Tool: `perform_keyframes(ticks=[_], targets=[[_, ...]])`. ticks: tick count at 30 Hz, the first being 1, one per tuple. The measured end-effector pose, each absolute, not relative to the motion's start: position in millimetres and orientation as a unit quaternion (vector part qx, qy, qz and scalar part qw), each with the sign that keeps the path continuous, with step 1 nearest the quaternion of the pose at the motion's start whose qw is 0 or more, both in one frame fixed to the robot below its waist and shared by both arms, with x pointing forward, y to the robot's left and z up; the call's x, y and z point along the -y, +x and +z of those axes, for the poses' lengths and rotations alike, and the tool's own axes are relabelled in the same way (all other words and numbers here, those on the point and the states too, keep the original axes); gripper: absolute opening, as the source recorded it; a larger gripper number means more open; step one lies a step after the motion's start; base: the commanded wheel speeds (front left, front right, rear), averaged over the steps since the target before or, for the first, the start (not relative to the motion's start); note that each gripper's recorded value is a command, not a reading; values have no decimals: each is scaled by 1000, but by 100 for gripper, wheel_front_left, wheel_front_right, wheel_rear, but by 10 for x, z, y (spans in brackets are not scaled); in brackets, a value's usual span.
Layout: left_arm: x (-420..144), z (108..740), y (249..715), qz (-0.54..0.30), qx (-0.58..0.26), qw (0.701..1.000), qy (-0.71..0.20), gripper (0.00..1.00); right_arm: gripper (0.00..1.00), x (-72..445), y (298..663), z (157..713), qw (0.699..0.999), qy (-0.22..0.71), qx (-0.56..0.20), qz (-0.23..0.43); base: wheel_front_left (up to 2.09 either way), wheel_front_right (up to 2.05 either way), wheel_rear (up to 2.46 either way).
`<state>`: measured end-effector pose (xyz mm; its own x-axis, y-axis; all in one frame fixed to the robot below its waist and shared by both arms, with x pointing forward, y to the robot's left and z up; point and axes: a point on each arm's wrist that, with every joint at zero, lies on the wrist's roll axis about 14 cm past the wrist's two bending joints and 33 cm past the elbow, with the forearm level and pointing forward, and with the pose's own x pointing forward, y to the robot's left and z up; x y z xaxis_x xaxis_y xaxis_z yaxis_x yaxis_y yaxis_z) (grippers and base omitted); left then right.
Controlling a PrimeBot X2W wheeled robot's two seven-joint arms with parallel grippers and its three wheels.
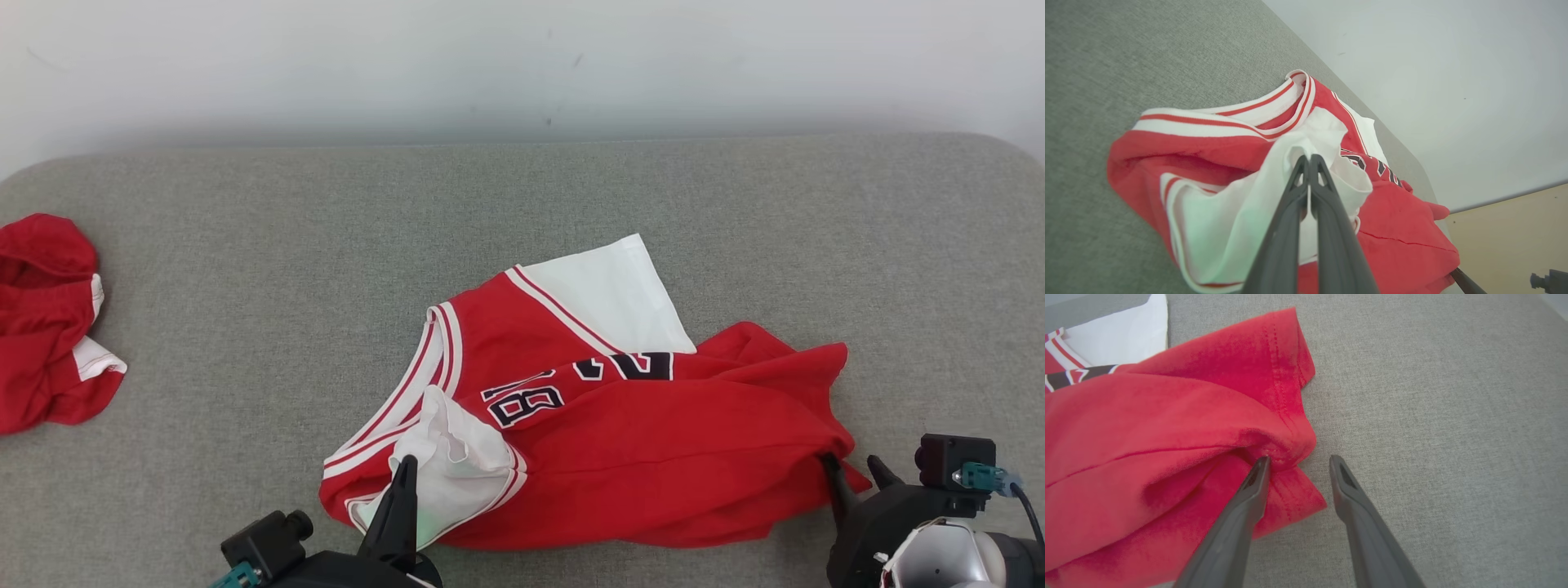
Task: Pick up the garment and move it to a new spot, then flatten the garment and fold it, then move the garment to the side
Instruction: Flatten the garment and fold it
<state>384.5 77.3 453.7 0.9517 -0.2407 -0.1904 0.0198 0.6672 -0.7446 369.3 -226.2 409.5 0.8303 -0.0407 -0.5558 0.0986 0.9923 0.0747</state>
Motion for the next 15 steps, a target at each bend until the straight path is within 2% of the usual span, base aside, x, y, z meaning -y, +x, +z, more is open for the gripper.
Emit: perform_keyframes(ticks=[1, 3, 6, 11, 12, 13, 15], targets=[[-775, 4536, 3845, -72, -138, 903, -402, 0, 67, 2254, 3693, 4084, 955, 51, -290, -35, 0, 0, 0], [-776, 4540, 3844, -72, -137, 903, -401, 0, 52, 2240, 3693, 4073, 955, 51, -291, -34, 0, 0, 0], [-773, 4548, 3840, -74, -137, 903, -401, 0, 47, 2225, 3708, 4065, 955, 56, -291, -32, 0, 0, 0], [-786, 4556, 3834, -72, -137, 904, -399, 0, 50, 2226, 3729, 4051, 954, 59, -291, -33, 0, 0, 0], [-785, 4561, 3832, -73, -136, 904, -399, 0, 64, 2226, 3735, 4045, 954, 59, -292, -33, 0, 0, 0], [-785, 4567, 3831, -73, -135, 904, -399, 0, 69, 2221, 3751, 4046, 954, 60, -292, -32, 0, 0, 0], [-790, 4574, 3829, -73, -134, 904, -399, 0, 69, 2206, 3780, 4055, 955, 61, -288, -30, 0, 0, 0]])
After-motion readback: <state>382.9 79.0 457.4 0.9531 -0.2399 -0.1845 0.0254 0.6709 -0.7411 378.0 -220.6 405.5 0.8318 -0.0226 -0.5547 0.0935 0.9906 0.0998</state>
